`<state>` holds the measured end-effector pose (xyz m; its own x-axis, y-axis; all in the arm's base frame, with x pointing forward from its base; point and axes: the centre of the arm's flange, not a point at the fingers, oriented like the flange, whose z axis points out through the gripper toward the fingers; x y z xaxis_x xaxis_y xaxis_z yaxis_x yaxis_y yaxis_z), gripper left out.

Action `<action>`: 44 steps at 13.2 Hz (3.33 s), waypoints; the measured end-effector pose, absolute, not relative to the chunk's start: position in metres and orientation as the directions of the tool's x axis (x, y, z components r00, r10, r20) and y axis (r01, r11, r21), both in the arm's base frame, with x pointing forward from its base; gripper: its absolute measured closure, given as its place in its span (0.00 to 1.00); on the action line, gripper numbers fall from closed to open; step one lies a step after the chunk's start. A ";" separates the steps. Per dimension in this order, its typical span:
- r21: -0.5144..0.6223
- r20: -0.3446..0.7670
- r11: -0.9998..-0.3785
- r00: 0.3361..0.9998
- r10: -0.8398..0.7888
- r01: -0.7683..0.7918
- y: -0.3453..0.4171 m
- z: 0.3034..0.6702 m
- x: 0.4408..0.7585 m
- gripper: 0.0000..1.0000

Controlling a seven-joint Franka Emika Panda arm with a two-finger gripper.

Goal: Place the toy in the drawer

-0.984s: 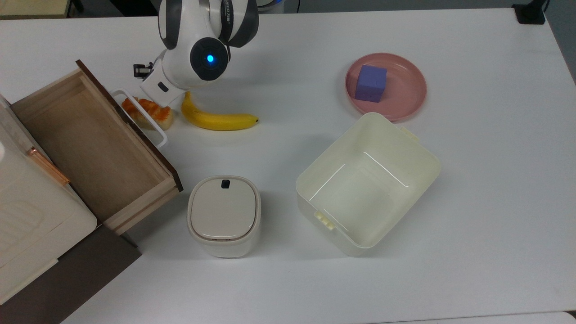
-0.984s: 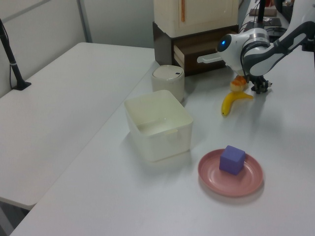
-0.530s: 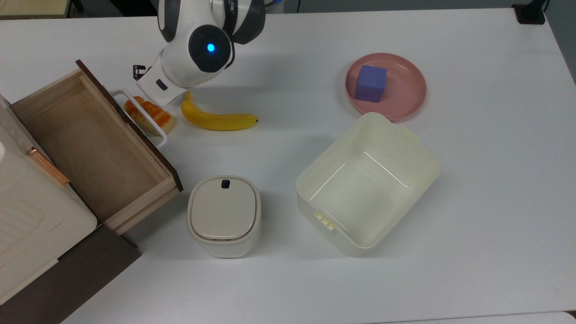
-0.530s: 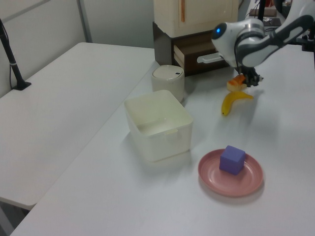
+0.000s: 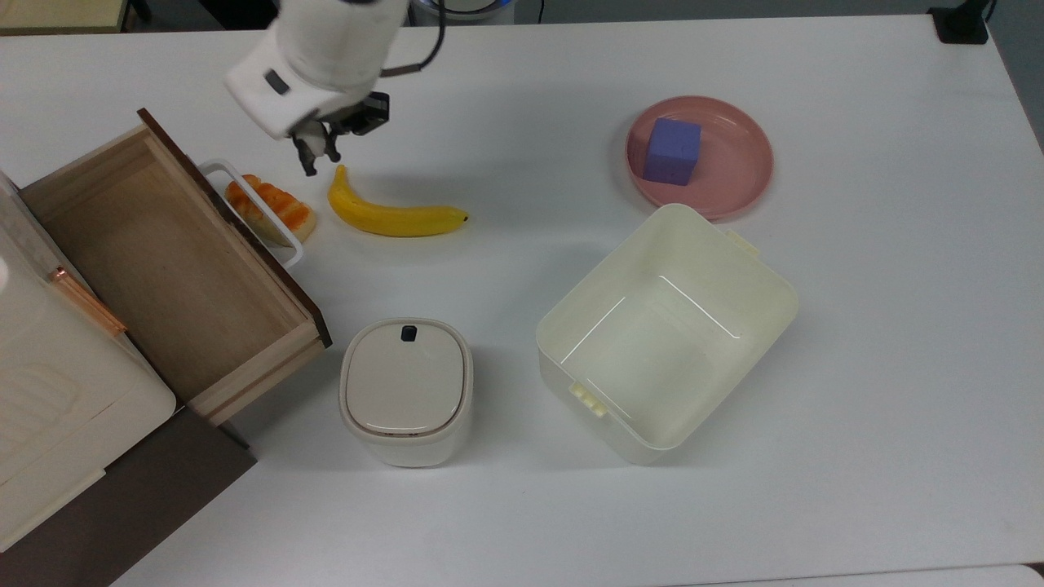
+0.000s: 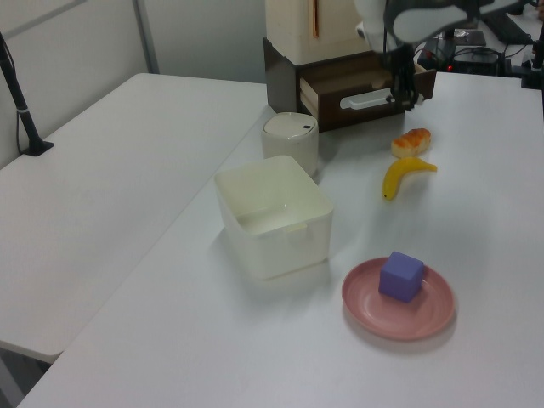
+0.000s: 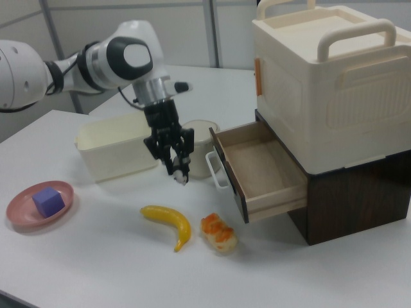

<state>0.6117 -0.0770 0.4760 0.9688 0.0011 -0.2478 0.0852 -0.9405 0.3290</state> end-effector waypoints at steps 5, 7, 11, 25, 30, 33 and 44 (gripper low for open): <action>0.267 -0.130 -0.961 0.984 -0.117 -0.079 -0.140 0.525 0.613 0.57; 0.229 -0.045 -0.960 0.984 -0.174 -0.159 -0.170 0.542 0.614 0.57; 0.196 0.170 -0.918 0.934 -0.314 -0.344 -0.211 0.561 0.624 0.57; 0.190 0.233 -0.876 0.887 -0.398 -0.443 -0.262 0.503 0.644 0.04; 0.188 0.241 -0.875 0.884 -0.400 -0.447 -0.261 0.511 0.642 0.00; 0.205 0.107 -0.869 0.893 -0.437 -0.450 -0.247 0.536 0.614 0.00; 0.053 0.010 -0.952 0.953 -0.301 -0.301 -0.102 0.609 0.590 0.00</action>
<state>0.5905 -0.1020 0.6092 0.9535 -0.3013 0.0096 -0.3014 -0.9520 0.0530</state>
